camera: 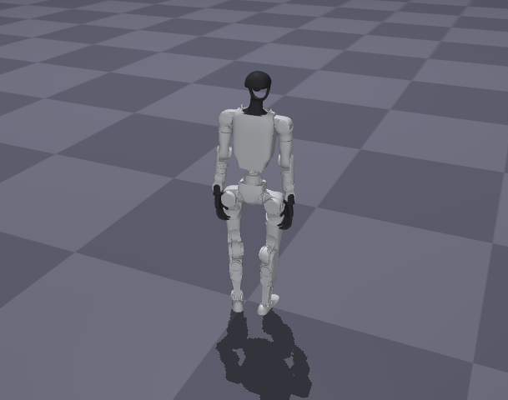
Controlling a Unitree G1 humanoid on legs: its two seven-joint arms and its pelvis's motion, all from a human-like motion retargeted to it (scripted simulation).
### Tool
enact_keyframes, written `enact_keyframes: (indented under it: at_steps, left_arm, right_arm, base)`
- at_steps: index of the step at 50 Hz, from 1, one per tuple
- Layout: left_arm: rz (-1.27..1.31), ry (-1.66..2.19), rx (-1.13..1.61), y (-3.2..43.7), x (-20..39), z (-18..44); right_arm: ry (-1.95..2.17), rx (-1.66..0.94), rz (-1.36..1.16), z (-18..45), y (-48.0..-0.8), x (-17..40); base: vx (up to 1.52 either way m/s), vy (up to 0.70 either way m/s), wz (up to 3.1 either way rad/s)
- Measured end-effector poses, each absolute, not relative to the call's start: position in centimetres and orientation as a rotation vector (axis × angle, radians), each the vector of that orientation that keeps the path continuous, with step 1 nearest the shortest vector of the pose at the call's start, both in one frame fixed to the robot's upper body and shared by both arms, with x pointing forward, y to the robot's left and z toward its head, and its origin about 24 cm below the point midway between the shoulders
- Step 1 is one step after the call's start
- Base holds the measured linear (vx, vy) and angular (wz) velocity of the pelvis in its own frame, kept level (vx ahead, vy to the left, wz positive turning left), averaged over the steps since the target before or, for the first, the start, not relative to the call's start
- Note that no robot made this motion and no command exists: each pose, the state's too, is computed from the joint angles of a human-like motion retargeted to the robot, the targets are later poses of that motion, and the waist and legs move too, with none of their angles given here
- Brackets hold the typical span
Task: Upper body actions
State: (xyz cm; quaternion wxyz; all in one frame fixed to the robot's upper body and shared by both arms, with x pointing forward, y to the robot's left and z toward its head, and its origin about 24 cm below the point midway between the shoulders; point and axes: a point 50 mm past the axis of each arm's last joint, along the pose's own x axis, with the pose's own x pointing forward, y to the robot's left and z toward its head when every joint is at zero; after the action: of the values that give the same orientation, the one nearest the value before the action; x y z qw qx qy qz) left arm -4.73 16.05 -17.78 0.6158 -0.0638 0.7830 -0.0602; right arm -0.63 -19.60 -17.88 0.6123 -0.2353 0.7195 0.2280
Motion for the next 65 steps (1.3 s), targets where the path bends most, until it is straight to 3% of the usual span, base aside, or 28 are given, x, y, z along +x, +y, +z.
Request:
enact_keyframes:
  at_steps: [42,53,60,65]
  left_arm:
    - [-0.165,1.807,-0.089,15.9,-4.9,-17.8]
    - [-0.184,1.866,-0.084,15.9,-5.5,-17.5]
    - [-0.25,1.89,0.047,18.4,-3.5,-17.2]
    - [-0.192,1.719,0.227,22.6,3.7,-16.7]
  right_arm:
    - [1.67,-0.646,0.425,-17.6,-20.3,-3.1]
    - [1.718,-0.543,0.442,-17.6,-19.6,-3.4]
    - [1.642,-0.582,0.367,-17.6,-20.0,-1.0]
    - [1.421,-0.416,0.176,-17.4,-19.3,6.1]
  base:
    - [0.0,0.0,0.09]
    - [-0.02,0.0,0.19]
    - [-0.05,0.02,-0.3]
    - [0.0,0.0,0.0]
